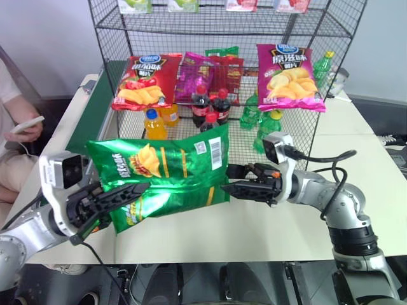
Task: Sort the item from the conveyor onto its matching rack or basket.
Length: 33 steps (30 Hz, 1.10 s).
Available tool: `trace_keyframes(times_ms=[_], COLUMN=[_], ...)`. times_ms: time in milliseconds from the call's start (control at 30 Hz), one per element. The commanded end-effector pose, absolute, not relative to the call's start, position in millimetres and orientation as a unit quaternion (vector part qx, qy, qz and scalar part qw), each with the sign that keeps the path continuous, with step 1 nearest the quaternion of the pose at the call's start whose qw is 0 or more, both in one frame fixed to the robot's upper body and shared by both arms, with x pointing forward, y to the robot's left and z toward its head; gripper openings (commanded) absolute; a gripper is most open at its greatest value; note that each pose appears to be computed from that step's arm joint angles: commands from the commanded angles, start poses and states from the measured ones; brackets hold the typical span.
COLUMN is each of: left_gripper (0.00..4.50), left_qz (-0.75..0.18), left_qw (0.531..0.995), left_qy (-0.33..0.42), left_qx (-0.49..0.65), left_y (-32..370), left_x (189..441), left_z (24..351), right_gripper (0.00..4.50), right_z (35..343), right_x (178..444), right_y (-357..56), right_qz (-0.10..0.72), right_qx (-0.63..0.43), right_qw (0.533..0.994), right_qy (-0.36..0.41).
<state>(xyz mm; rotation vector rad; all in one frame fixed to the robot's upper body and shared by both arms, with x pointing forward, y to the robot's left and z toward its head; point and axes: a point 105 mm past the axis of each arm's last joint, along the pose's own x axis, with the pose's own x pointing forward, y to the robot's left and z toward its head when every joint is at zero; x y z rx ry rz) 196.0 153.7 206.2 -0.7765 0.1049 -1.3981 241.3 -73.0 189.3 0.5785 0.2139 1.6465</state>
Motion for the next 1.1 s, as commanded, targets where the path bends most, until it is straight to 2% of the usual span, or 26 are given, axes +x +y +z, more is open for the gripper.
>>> trace_keyframes(times_ms=[33,233,467,567,667,833,933,1033,1100], left_gripper=[0.08,0.08,0.08,0.00,0.00,0.00,0.00,0.83,1.81], left_qz=[-0.638,-0.637,-0.630,-0.629,-0.627,-0.613,-0.585,-0.565,-0.549], left_qw=[0.677,0.671,0.686,0.690,0.695,0.707,0.738,0.758,0.776], left_qy=[0.056,0.054,0.048,0.052,0.051,0.052,0.041,0.039,0.034], left_qx=[-0.361,-0.377,-0.361,-0.356,-0.349,-0.349,-0.334,-0.324,-0.309], left_y=[140.2,132.8,131.1,131.5,131.1,132.6,142.7,155.8,164.0], left_x=[198.2,205.3,211.7,210.6,210.1,214.0,223.0,225.6,227.1], left_z=[201.0,195.7,193.5,190.7,188.4,183.9,181.8,180.9,178.8], right_gripper=[4.50,4.50,4.50,3.73,2.26,0.12,0.05,0.00,0.00], right_z=[206.8,208.5,200.4,198.8,196.5,193.9,192.6,190.7,190.3], right_x=[231.3,227.2,228.7,229.1,229.4,232.2,237.1,247.4,253.9], right_y=[-68.7,-63.5,-60.5,-61.0,-61.3,-61.9,-63.5,-67.9,-71.0], right_qz=[0.743,0.751,0.750,0.749,0.748,0.743,0.732,0.708,0.692], right_qx=[0.260,0.258,0.249,0.249,0.244,0.239,0.225,0.183,0.132], right_qw=[0.613,0.603,0.604,0.604,0.607,0.616,0.635,0.677,0.708], right_qy=[0.069,0.075,0.099,0.105,0.109,0.109,0.102,0.081,0.054])
